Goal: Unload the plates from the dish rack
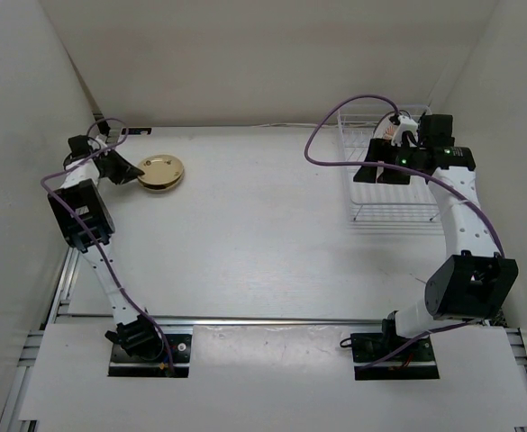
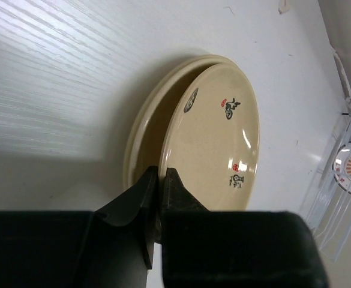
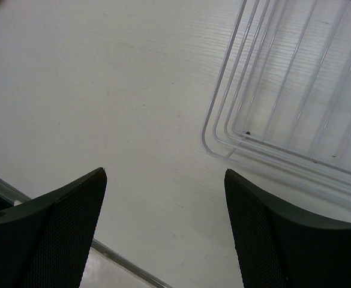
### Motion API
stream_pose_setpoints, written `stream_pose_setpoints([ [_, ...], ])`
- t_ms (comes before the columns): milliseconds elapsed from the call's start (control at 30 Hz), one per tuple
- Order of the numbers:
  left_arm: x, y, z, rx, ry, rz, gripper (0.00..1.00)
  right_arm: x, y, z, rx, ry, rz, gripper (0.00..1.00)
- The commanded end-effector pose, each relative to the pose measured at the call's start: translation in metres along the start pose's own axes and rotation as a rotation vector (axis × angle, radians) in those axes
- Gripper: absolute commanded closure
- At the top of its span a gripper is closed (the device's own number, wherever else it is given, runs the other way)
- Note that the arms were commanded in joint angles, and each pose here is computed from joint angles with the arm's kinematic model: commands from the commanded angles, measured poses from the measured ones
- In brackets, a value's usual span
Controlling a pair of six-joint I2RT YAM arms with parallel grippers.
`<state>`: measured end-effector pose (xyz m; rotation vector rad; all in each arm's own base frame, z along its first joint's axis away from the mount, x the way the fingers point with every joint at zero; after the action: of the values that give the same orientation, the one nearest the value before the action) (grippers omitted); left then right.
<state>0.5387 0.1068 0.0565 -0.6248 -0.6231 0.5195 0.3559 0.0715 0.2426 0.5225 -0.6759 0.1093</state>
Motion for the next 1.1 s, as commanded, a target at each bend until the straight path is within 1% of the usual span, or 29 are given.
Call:
stream_pose_setpoints([
  [0, 0.024, -0.018, 0.020, -0.009, -0.073, -0.064, 0.90, 0.009, 0.008, 0.007, 0.029, -0.051, 0.026, 0.18],
  [100, 0.024, -0.016, 0.022, 0.009, -0.080, -0.086, 0.90, 0.006, 0.009, 0.005, 0.038, -0.043, 0.021, 0.18],
  [133, 0.024, -0.016, 0.022, 0.009, -0.080, -0.086, 0.86, 0.006, 0.009, 0.005, 0.038, -0.043, 0.021, 0.18],
  [167, 0.021, -0.013, 0.021, 0.011, -0.073, -0.092, 0.80, 0.008, 0.010, 0.005, 0.047, -0.050, 0.026, 0.18],
  [233, 0.023, -0.016, 0.024, 0.009, -0.080, -0.109, 0.62, 0.009, 0.012, 0.008, 0.048, -0.058, 0.022, 0.18],
  [267, 0.022, -0.019, 0.026, 0.000, -0.076, -0.110, 0.43, 0.009, 0.012, 0.008, 0.048, -0.058, 0.022, 0.18],
  [400, 0.025, -0.026, 0.035, -0.005, -0.092, -0.142, 0.20, 0.008, 0.011, 0.006, 0.048, -0.058, 0.022, 0.18],
  [567, 0.026, -0.029, 0.044, 0.022, -0.107, -0.157, 0.16, 0.009, 0.013, 0.009, 0.048, -0.066, 0.027, 0.18],
  [633, 0.028, -0.037, 0.054, 0.017, -0.124, -0.169, 0.16, 0.009, 0.016, 0.012, 0.058, -0.072, 0.023, 0.18],
  [667, 0.025, -0.035, 0.053, 0.019, -0.117, -0.164, 0.16, 0.006, 0.015, 0.010, 0.058, -0.063, 0.017, 0.18],
  [733, 0.031, -0.044, 0.063, 0.021, -0.144, -0.191, 0.16, 0.006, 0.016, 0.011, 0.058, -0.071, 0.022, 0.18],
  [833, 0.035, -0.046, 0.070, 0.045, -0.166, -0.207, 0.15, 0.001, 0.020, 0.015, 0.068, -0.077, 0.027, 0.18],
  [900, 0.034, -0.043, 0.073, 0.074, -0.170, -0.200, 0.13, 0.002, 0.022, 0.018, 0.068, -0.084, 0.032, 0.18],
  [933, 0.032, -0.035, 0.070, 0.122, -0.172, -0.208, 0.07, -0.001, 0.022, 0.016, 0.077, -0.075, 0.026, 0.18],
  [967, 0.033, -0.035, 0.073, 0.140, -0.180, -0.208, 0.07, -0.001, 0.023, 0.019, 0.077, -0.082, 0.031, 0.18],
  [1067, 0.021, -0.027, 0.066, 0.161, -0.150, -0.208, 0.07, -0.001, 0.023, 0.019, 0.077, -0.082, 0.031, 0.18],
])
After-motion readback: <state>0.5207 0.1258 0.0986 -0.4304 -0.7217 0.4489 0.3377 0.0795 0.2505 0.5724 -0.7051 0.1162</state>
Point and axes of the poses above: each gripper's point midway between its finger pads, its own z axis back along the fingers, its own y axis along the line the jaws close on, x = y × z, the point moved 1 cm from there along z, back along the fingers, and after that the axes turned 3 degrees about -z, right-handed, at the moved point
